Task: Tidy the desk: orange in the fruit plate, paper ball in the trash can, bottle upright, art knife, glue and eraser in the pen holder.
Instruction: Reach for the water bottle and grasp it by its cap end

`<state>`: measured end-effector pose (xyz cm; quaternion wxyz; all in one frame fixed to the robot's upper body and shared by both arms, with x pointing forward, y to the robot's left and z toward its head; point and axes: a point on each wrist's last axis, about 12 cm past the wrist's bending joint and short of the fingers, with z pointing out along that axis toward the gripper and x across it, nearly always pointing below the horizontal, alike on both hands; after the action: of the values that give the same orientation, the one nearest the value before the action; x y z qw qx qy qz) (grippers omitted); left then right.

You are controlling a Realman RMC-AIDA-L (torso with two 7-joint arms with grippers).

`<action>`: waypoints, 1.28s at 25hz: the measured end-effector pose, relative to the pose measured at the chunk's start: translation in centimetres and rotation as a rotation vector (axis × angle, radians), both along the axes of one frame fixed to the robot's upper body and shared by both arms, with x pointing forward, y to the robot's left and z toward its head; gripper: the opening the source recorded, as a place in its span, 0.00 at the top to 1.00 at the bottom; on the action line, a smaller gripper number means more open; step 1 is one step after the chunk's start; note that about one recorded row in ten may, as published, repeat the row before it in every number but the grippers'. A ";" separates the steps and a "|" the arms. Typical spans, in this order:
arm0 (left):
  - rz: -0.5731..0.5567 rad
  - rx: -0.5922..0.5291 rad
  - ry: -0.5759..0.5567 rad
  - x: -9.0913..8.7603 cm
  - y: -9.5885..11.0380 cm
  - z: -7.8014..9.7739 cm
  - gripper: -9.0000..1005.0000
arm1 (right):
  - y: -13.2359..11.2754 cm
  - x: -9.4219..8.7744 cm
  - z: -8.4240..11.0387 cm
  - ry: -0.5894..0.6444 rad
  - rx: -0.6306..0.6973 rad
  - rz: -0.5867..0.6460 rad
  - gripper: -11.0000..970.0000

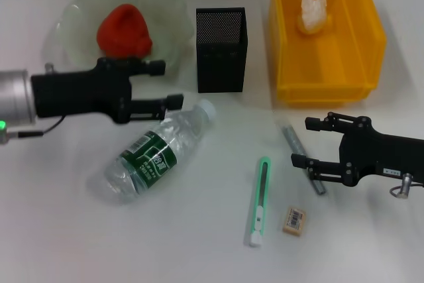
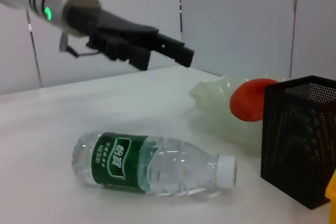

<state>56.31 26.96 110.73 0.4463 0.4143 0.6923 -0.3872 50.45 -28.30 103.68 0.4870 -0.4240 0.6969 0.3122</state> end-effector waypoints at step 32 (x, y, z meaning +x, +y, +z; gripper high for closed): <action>0.131 0.676 0.347 7.0 -12.4 5.1 0.20 | -0.2 0.2 0.0 -0.007 -0.012 -0.011 0.22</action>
<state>63.34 14.51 115.88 0.1846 0.4214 0.8710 -0.1721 50.64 -28.50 103.72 0.4888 -0.4242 0.6991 0.3040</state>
